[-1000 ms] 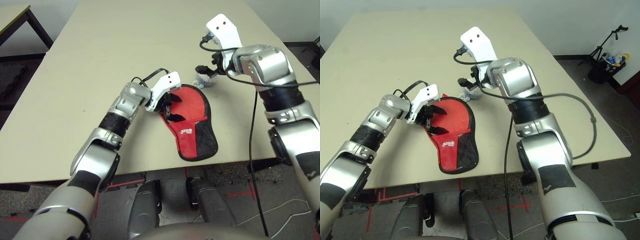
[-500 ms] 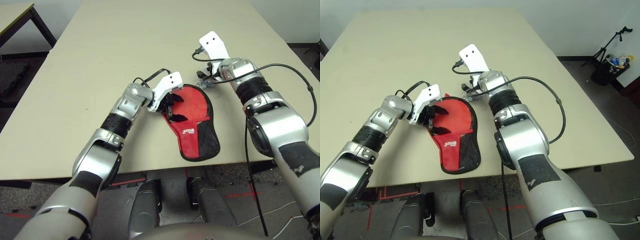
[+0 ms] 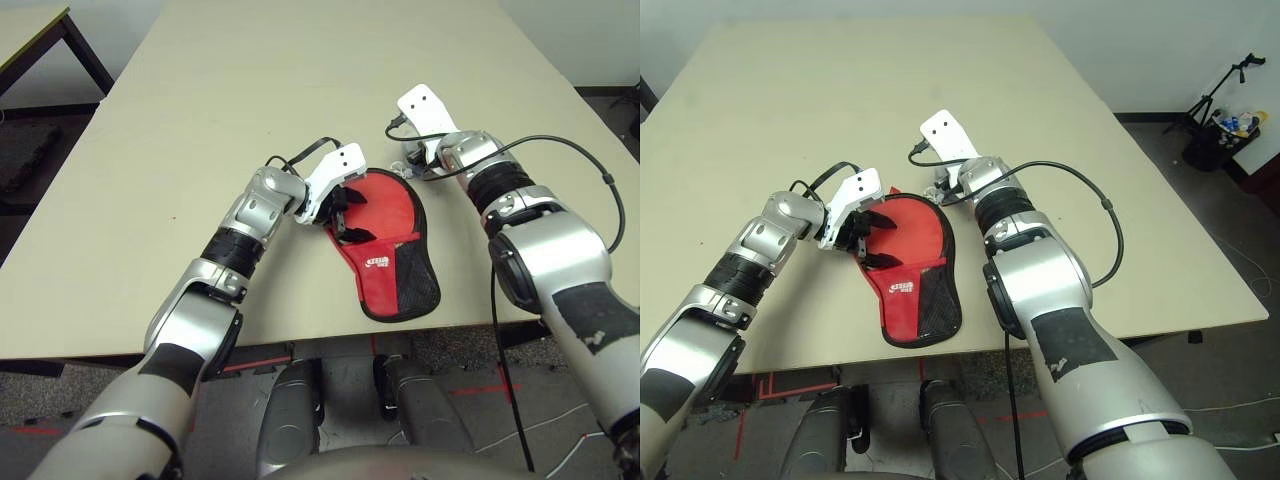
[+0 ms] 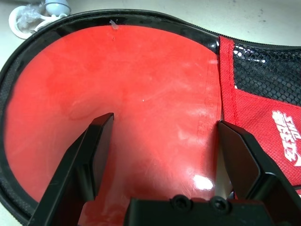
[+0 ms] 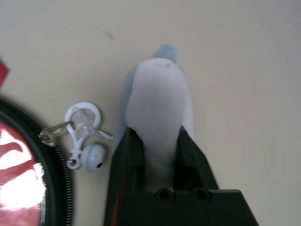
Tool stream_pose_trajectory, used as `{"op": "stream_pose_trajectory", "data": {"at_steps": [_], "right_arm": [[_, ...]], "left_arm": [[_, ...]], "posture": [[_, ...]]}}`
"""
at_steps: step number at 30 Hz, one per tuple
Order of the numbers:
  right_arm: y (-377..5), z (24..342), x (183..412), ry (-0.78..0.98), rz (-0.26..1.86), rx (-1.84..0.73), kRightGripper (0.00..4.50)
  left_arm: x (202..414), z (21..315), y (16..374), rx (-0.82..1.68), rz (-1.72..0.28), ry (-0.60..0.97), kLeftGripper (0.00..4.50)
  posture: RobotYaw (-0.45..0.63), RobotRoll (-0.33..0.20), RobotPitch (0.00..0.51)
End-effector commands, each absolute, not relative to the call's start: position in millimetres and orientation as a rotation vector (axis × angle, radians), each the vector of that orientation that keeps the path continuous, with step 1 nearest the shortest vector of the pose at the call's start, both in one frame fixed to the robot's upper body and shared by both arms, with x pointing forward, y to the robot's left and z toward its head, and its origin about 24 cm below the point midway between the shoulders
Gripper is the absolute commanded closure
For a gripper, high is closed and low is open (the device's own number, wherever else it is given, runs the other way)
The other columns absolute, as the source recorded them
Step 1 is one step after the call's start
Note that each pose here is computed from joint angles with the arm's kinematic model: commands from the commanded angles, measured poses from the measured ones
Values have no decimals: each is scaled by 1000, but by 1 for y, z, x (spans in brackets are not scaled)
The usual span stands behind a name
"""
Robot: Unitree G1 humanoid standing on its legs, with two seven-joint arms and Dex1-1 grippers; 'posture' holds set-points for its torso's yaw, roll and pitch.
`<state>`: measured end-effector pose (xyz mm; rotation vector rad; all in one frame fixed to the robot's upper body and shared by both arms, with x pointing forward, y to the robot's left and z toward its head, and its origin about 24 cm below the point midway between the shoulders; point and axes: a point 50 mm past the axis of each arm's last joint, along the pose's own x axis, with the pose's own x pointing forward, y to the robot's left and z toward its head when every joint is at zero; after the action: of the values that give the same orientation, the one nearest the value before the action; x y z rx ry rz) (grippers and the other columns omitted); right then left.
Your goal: Store the ping-pong paddle in its case and zip it.
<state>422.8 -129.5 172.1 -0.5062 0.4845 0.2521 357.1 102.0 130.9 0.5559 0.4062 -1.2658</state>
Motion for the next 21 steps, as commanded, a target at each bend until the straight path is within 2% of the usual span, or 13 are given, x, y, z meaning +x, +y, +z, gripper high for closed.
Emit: {"op": "stream_pose_trajectory", "data": {"at_steps": [1, 7, 10, 18, 21], "right_arm": [[-145, 183, 424, 486, 218, -552, 4262], [-172, 180, 416, 600, 268, -637, 4354], [-182, 177, 403, 673, 324, -676, 4359], [-200, 175, 336, 789, 489, -777, 4368], [-213, 177, 295, 875, 609, -835, 4372]], "left_arm": [[356, 113, 105, 557, -1245, 481, 0], [357, 113, 102, 559, -1247, 474, 0], [358, 112, 102, 564, -1253, 475, 0], [360, 111, 97, 571, -1266, 469, 0], [362, 112, 96, 576, -1270, 466, 0]], "posture": [[-120, 0, 142], [-146, 0, 144], [-153, 0, 145], [-183, 0, 145], [-196, 0, 145]]}}
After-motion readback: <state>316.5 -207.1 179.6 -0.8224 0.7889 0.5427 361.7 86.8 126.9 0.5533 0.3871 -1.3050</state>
